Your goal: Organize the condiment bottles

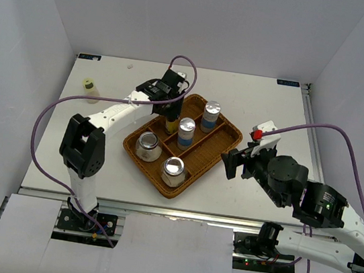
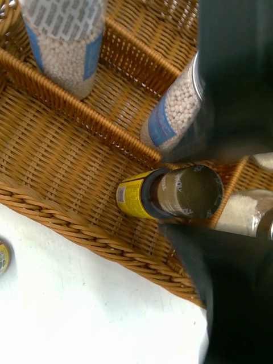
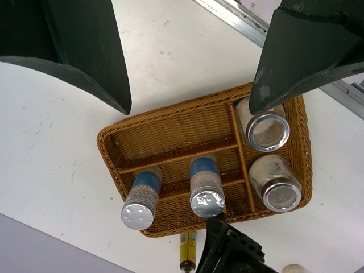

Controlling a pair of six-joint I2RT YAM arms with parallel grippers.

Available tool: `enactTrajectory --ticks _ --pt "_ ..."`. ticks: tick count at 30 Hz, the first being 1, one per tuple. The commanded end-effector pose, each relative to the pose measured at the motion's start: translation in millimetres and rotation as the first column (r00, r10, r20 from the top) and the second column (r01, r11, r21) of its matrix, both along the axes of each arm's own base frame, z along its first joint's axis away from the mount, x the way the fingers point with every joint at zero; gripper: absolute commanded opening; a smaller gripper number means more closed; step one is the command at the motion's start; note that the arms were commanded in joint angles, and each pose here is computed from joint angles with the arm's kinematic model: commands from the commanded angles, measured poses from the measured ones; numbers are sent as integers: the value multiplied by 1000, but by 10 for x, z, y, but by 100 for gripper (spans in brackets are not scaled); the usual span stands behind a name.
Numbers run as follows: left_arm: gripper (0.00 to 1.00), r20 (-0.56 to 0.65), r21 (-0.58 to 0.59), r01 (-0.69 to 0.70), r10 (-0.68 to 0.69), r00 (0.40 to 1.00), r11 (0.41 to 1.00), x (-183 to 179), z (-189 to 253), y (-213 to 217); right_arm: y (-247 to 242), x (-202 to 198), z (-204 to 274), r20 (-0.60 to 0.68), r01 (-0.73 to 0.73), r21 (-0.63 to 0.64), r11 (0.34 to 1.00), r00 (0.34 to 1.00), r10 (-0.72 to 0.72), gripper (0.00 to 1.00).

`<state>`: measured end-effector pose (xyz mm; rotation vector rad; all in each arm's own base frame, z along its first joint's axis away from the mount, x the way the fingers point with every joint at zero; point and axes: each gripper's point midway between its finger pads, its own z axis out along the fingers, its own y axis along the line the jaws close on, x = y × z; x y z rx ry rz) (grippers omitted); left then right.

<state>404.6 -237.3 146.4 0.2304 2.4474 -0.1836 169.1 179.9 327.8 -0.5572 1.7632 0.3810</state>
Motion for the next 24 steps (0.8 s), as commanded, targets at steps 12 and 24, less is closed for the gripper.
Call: enactTrajectory --ticks 12,24 --pt "86 118 -42 -87 92 989 995 41 858 90 -17 44 69 21 30 30 999 999 -31 90" --pt "83 193 -98 -134 151 969 986 916 1194 286 -81 85 127 43 61 11 998 997 -62 90"
